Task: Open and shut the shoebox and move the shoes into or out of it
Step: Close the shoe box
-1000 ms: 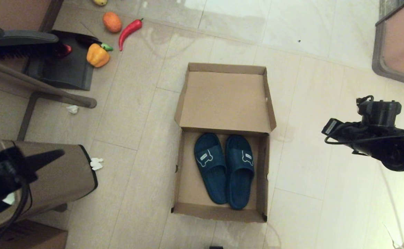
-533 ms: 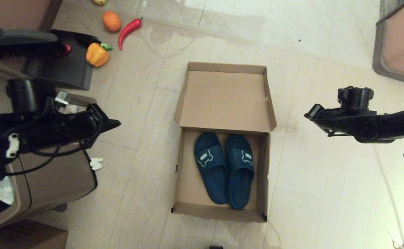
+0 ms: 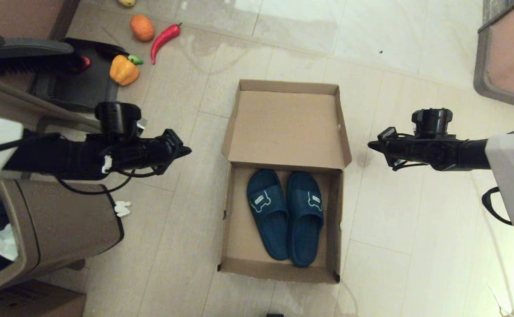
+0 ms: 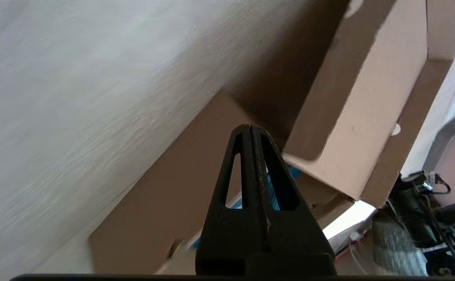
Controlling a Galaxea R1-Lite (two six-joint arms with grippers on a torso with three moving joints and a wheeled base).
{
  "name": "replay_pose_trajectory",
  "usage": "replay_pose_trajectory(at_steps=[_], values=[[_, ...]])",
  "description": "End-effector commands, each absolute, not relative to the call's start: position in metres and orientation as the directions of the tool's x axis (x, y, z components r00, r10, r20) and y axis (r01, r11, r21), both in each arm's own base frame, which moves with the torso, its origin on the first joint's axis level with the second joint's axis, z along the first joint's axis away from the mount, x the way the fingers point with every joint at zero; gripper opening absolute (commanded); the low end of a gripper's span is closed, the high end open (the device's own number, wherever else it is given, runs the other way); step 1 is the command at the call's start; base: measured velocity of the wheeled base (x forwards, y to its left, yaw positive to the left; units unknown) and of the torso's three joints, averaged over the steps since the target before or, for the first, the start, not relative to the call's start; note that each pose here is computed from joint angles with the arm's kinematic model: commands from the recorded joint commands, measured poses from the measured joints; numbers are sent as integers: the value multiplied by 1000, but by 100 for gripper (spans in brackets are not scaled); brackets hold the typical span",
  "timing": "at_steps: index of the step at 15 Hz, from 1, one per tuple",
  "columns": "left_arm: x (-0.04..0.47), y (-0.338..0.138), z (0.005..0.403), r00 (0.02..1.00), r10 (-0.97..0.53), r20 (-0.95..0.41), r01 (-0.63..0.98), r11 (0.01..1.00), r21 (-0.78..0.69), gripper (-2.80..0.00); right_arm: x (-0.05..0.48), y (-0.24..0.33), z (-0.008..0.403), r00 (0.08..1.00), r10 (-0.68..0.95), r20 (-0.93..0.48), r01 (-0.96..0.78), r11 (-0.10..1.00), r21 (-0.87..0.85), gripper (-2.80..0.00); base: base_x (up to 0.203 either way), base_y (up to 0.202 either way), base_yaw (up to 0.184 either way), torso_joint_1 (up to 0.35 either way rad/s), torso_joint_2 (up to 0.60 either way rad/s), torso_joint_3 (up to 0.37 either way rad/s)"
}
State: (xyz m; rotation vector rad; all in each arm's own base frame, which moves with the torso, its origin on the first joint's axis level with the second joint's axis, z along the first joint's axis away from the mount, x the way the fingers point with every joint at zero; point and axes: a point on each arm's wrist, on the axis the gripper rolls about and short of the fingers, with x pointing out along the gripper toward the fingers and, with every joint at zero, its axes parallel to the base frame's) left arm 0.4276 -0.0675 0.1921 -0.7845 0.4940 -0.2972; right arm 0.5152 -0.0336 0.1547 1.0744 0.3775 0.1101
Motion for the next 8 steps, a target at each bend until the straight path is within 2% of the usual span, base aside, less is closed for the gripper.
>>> replay_pose_trajectory(at_steps=[1,3,6,8], values=[[449,-79,175,836,-447,-318,79,671,-737,-280,521,-24,141,923,289,-253,100,455,885,-280,0,0,0,0,0,0],[462,-90,178,839,-464,-285,117,665,-737,-280,523,-14,146,929,310,-205,68,399,914,-280,0,0,0,0,0,0],[469,-105,177,816,-487,-310,117,665,-737,-280,524,-4,154,918,378,-120,4,295,956,-280,0,0,0,0,0,0],[479,-112,174,813,-496,-304,129,664,-737,-280,529,-1,146,893,443,-83,-48,275,960,-280,0,0,0,0,0,0]])
